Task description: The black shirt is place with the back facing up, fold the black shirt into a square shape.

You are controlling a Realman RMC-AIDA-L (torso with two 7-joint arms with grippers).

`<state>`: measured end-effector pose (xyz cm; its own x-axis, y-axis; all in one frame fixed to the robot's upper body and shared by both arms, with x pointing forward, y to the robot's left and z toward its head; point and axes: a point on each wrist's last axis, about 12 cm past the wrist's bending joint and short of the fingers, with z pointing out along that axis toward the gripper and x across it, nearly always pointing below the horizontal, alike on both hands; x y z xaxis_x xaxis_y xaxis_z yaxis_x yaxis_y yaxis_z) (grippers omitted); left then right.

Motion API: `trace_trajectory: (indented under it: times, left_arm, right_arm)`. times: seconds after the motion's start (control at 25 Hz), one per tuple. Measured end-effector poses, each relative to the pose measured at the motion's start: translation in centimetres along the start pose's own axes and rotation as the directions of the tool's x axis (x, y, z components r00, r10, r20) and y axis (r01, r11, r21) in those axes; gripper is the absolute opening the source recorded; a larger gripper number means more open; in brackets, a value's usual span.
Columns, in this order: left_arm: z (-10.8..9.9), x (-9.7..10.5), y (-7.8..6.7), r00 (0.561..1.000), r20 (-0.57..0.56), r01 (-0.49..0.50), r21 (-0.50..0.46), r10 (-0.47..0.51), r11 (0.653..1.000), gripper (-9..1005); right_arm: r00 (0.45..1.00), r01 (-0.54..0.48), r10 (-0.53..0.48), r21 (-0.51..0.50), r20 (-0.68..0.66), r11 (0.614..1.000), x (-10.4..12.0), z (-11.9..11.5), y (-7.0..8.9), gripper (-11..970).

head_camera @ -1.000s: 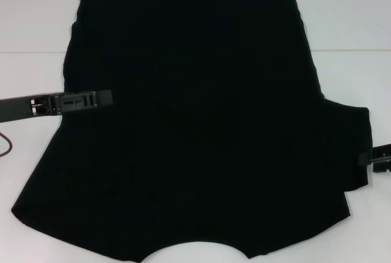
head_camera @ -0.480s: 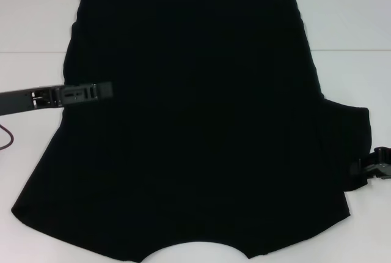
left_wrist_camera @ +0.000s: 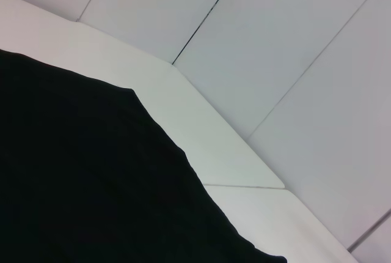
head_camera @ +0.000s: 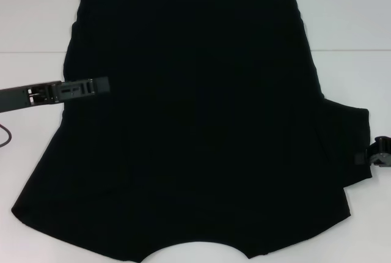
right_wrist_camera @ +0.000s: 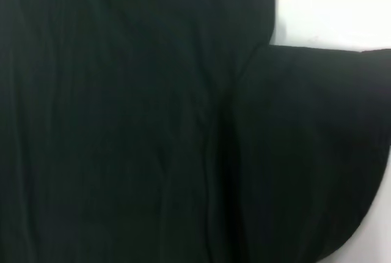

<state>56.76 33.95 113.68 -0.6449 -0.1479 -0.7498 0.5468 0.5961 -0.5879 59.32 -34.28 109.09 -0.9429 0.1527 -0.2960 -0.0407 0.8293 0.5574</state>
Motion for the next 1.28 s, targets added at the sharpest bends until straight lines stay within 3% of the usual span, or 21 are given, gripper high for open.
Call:
trace_trajectory:
  times: [0.24,0.4,0.68,0.84,1.04,1.28]
  left_arm:
    - [0.0,0.0,0.0,1.0,0.001,0.001,0.002,-0.001,1.0,776]
    - [-0.2,0.1,-0.1,1.0,0.008,0.011,0.009,-0.011,1.0,776]
    - [-0.4,0.3,-0.1,0.999,0.033,0.019,0.018,-0.02,1.0,777]
    - [-0.5,0.3,-0.1,0.999,0.033,0.022,0.02,-0.023,1.0,777]
    - [-0.5,0.3,-0.1,0.999,0.037,0.024,0.018,-0.025,1.0,778]
    - [-0.8,0.5,0.1,0.998,0.052,0.032,0.009,-0.033,0.999,778]
  right_arm:
    - [0.999,-0.021,0.02,0.02,0.043,1.0,-0.1,-1.3,-1.2,21]
    - [0.989,-0.057,0.051,0.036,0.14,0.998,-0.7,-3.5,-2.6,22]
    - [0.978,-0.041,0.037,0.017,0.204,0.999,-2.1,-4.9,-2.3,25]
    - [0.98,0.035,-0.028,-0.03,0.195,0.999,-3.2,-3.7,-0.1,26]
    - [0.978,0.17,-0.163,-0.04,0.132,0.985,-4.5,-1.4,3.7,28]
    - [0.929,0.37,-0.37,-0.021,0.023,0.929,-5.3,1.3,8.1,30]
